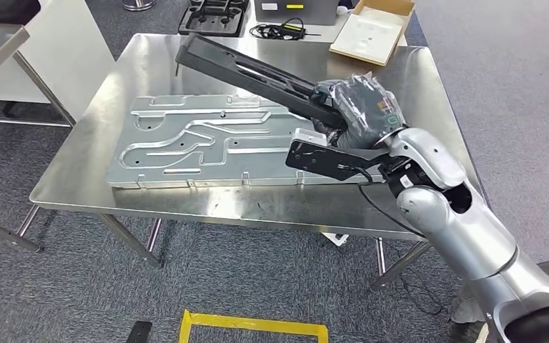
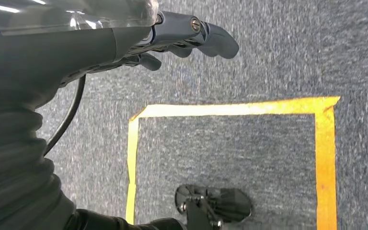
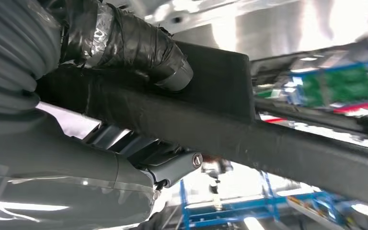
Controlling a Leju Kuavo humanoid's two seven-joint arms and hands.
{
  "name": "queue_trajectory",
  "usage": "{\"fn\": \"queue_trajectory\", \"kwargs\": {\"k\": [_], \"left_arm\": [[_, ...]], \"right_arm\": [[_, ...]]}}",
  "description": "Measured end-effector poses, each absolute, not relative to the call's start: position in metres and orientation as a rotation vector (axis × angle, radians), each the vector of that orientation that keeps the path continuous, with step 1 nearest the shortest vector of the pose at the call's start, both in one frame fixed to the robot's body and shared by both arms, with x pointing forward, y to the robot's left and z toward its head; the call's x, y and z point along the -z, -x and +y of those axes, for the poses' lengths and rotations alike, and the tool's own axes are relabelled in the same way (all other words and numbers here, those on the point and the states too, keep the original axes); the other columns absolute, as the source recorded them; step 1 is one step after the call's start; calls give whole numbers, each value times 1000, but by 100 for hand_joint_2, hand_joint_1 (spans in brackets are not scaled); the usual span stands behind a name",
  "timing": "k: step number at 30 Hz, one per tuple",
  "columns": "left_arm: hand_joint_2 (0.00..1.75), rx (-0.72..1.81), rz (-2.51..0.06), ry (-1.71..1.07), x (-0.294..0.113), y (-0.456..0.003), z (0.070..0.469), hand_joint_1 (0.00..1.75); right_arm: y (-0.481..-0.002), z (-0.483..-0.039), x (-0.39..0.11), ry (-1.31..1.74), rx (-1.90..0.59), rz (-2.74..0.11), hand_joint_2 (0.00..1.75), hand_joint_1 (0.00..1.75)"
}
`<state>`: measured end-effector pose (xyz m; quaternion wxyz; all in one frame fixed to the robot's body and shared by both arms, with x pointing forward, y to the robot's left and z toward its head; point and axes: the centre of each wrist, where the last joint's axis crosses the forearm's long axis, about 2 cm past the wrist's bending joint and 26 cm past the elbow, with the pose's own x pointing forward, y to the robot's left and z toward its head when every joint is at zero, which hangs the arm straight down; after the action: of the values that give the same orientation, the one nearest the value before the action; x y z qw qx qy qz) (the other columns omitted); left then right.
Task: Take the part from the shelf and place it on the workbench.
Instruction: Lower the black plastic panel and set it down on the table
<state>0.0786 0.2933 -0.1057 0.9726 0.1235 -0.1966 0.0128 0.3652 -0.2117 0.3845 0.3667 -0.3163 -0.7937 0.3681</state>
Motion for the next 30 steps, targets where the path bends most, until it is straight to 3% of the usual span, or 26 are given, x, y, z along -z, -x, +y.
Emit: {"fn": "queue_trajectory", "kwargs": {"k": [10,19,30], "left_arm": [[175,-23,-400,-224,106,-78,297,0],[175,-22,-403,-182,107,-76,301,0],[175,-28,-424,-185,106,-77,303,0]], "right_arm": [[-387,-216,-383,1070,-1136,-1863,175,175],[-419,-248,-336,1360,-1369,-1562,175,175],[-438,-288,-288,1401,-1503,-1264,175,175]]}}
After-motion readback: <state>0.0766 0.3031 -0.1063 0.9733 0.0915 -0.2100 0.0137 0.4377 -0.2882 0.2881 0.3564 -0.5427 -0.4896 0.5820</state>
